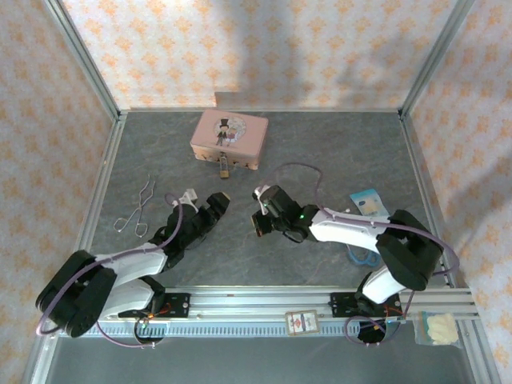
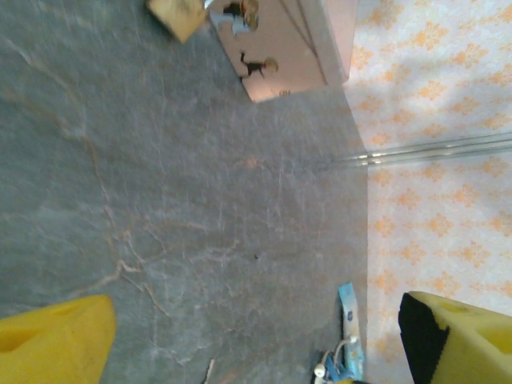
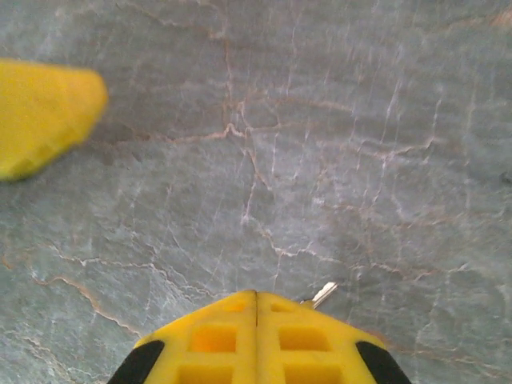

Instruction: Unlock a padlock with a key

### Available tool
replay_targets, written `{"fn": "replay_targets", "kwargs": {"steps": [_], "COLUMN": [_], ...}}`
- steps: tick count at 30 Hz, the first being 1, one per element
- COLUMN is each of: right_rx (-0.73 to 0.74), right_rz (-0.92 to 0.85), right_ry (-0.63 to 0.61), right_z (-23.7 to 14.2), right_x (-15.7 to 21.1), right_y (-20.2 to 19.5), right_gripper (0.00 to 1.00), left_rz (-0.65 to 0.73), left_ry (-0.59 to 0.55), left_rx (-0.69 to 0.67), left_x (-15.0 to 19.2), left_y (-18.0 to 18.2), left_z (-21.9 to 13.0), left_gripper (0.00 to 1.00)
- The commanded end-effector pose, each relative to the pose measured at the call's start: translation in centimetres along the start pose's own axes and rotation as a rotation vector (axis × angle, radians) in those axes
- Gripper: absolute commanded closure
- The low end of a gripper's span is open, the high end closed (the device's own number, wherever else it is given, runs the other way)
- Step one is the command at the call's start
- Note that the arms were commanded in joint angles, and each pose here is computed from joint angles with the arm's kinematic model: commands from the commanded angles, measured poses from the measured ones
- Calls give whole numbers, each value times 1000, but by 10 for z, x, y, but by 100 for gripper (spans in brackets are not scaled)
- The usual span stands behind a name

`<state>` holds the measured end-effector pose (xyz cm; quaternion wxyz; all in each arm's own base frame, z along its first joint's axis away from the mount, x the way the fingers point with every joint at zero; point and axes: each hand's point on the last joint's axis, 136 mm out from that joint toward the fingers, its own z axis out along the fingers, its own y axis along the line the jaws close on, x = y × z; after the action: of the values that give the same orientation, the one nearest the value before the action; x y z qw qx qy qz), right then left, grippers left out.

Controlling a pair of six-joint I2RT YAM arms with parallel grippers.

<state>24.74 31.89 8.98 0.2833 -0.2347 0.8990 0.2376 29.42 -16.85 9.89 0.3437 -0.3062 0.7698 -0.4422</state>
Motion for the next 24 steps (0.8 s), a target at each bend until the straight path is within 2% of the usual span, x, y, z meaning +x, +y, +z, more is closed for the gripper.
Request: {"fn": "replay_targets", "kwargs": {"steps": [1, 5, 7, 11, 13, 15, 20, 24], "right_rx": [-46, -36, 66, 209, 236, 252, 386, 467], "right_rz": [-30, -35, 0, 97, 153, 201, 238, 229], "right_ry": [-48, -45, -1, 96, 116, 120, 159, 170], "right_z": [-12, -12, -5, 5, 7, 8, 18, 25], "right_x": [-26, -31, -17, 9, 15, 17, 28, 36], "right_y": [10, 9, -12, -35, -29, -18, -8, -10], "right_gripper": [100, 100, 100, 78, 66, 61, 59, 68], "left_rz": [-156, -198, -182, -116, -69, -37, -6, -1], "left_ry": [-37, -3, 0, -65, -112, -164, -262, -295], "left_rx": [146, 192, 190, 119, 75, 45, -6, -21], "left_x": [-4, 2, 3, -9, -18, -29, -53, -62], "left_y": [-39, -52, -55, -46, -40, -36, -25, -19], "left_z": [8, 24, 28, 27, 21, 13, -7, -17], "left_gripper": [9, 13, 13, 12, 11, 10, 9, 9]}}
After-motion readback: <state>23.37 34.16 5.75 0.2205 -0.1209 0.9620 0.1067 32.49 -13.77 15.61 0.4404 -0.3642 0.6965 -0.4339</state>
